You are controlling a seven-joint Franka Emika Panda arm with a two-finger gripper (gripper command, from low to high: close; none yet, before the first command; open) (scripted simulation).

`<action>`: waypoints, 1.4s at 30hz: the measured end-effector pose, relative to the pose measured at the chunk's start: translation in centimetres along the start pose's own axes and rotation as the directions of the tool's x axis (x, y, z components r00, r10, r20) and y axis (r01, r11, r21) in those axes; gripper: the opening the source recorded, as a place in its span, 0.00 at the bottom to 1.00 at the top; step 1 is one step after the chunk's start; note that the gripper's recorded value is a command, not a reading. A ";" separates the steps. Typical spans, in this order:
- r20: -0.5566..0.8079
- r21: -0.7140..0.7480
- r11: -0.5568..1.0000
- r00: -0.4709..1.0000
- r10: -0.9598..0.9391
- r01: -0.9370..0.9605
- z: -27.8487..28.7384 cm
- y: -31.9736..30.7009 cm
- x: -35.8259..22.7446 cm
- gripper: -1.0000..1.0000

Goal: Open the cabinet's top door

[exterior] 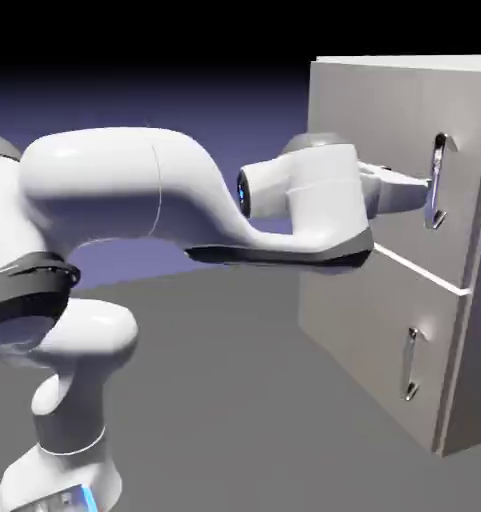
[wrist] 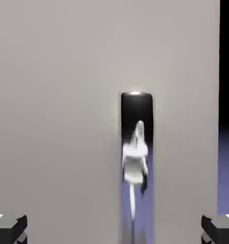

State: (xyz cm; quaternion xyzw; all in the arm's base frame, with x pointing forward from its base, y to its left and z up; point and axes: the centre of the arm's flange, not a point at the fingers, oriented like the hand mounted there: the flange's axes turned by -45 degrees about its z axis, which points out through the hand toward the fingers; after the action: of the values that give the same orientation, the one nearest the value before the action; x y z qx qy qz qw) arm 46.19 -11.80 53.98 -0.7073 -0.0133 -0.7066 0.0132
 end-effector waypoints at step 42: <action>-0.001 -0.403 0.915 1.000 -0.002 0.002 -13.0 -9.9 -0.1 0.00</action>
State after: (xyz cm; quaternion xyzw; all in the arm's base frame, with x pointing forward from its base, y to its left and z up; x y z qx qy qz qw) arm 32.80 -2.37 53.92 -0.6944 0.1320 -0.6946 -0.1335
